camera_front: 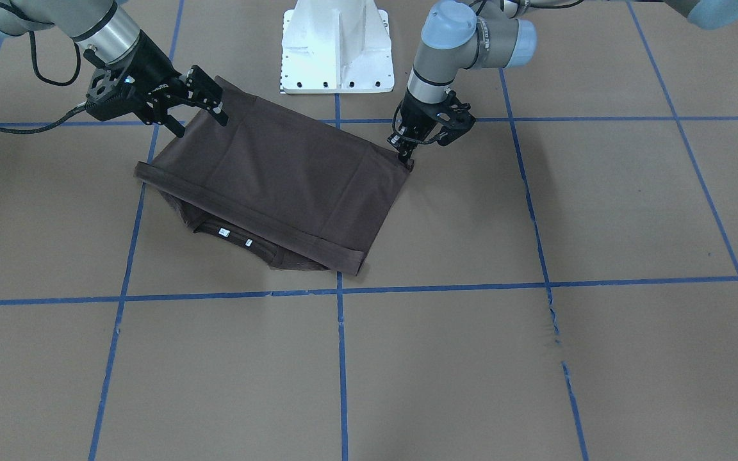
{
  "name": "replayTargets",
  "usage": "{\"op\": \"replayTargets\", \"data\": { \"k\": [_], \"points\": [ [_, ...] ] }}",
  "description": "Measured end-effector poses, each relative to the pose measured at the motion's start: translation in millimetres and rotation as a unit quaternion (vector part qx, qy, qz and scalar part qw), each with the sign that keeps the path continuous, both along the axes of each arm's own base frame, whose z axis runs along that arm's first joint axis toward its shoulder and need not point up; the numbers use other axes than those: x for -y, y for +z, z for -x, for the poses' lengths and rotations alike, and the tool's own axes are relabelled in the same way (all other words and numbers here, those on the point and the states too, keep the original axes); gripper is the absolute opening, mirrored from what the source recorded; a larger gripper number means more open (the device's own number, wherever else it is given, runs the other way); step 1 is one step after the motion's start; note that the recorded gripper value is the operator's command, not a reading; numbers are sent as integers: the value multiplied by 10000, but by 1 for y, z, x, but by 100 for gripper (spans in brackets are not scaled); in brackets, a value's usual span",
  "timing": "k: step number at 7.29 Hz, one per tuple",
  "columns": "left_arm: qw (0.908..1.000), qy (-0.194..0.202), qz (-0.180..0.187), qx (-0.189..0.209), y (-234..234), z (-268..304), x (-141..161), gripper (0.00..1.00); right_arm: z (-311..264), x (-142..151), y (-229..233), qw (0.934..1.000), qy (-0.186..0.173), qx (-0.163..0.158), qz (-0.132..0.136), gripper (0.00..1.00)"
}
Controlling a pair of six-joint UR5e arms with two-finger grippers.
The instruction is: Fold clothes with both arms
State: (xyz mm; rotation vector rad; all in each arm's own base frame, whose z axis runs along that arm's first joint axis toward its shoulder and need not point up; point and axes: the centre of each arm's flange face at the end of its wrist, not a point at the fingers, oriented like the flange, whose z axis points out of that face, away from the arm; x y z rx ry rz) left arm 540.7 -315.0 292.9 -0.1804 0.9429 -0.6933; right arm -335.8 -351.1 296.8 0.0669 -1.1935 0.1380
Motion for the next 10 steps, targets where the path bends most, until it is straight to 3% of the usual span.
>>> {"op": "replayTargets", "data": {
  "k": [2,3,6,8,10],
  "points": [
    [9992,-145,-315,222,7,24,47,0,-1,0,0,10000,-1,7,2,100],
    [9975,-242,-517,413,14,33,84,0,-2,0,-1,10000,15,11,-8,100],
    [9867,-442,-1233,963,5,46,231,0,-3,1,-3,10000,39,24,-21,100],
    [9759,-421,-1900,989,-11,40,304,0,-3,1,-3,10000,38,24,-21,100],
    [9674,-466,-2353,815,-20,9,344,6,-1,1,-2,10000,41,12,-23,100]
  ]
}}
